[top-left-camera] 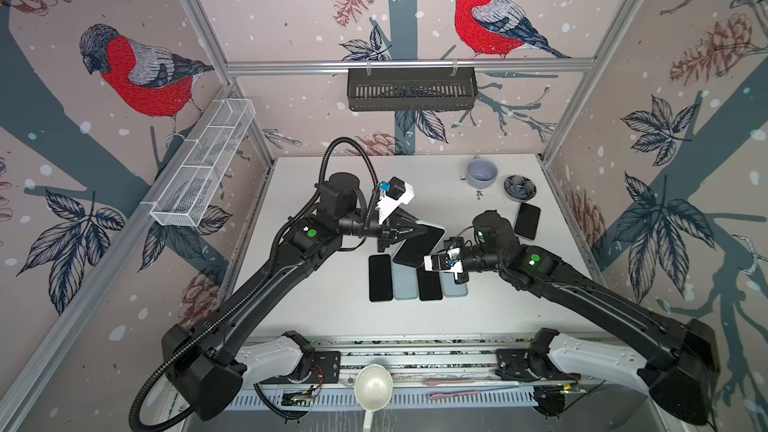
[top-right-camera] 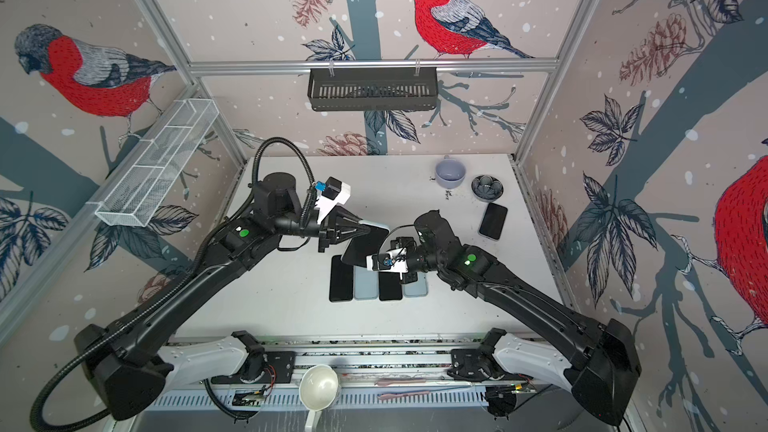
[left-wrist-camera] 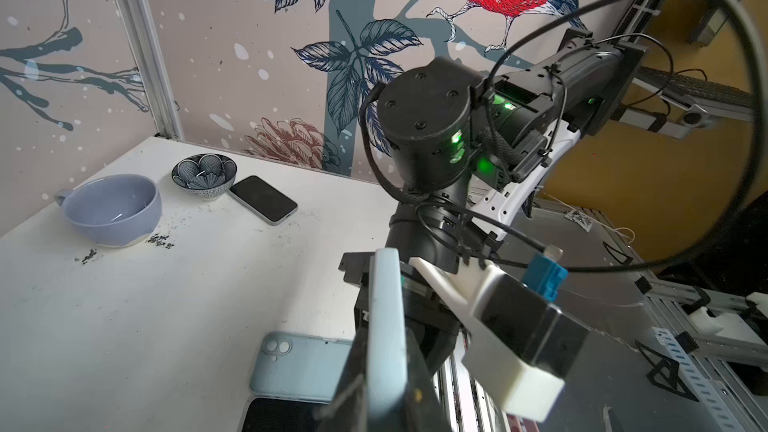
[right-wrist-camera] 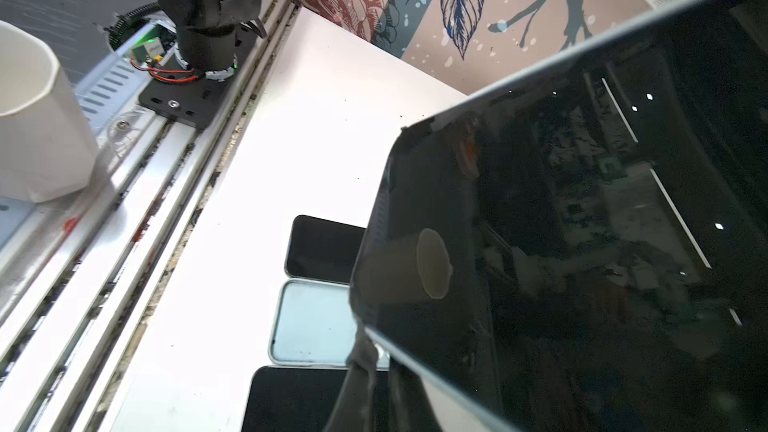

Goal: Take the phone out of the phone case

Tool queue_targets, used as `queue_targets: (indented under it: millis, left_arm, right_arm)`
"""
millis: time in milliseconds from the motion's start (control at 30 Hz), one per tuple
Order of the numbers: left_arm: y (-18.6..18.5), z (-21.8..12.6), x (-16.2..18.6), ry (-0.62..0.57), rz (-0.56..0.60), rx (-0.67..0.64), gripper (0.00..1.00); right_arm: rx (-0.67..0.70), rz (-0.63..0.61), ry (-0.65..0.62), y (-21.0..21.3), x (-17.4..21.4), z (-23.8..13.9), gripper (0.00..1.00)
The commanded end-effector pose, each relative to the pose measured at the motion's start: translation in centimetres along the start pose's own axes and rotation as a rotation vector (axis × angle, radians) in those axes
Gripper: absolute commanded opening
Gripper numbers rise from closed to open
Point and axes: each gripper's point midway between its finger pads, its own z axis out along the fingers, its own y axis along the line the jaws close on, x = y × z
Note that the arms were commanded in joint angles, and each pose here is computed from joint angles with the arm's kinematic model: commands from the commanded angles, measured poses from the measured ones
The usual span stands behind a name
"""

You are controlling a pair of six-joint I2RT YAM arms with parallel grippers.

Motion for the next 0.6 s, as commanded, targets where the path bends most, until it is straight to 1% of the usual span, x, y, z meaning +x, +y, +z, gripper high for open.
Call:
queue_targets:
  millis: [0,133,200,333,433,567]
  left_arm:
    - [1.4,0.4,-2.1,-0.06,0.104,-0.04,0.0]
    - [1.9,0.9,-2.5,-0.077,0.103,-0.017,0.0]
    - [2.1,0.7,-2.9,-0.091,0.105,-0.008,0.0]
    - [2.1,-1.3,-4.6,-0.163,0.105,0.022,0.0]
    - [1.8,-3.2,-5.5,-0.224,0.111,0.041,0.0]
    - [1.6,-4.9,-6.1,-0.264,0.111,0.071,0.0]
  right_arm:
    - [0.069,-0.111,-0.094,-2.3,-2.5,-0.2,0.07]
    - [0.093,-0.11,-0.123,-3.4,-2.5,-0.3,0.08]
    - [0.098,-0.096,-0.113,-3.7,-2.0,-0.4,0.15]
    - [0.118,-0.02,-0.142,-3.7,-0.6,-1.3,0.41]
    - [0.125,0.009,-0.123,-4.0,0.5,-1.6,0.48]
    - [0.128,0.044,-0.138,-5.2,0.4,-2.4,0.55]
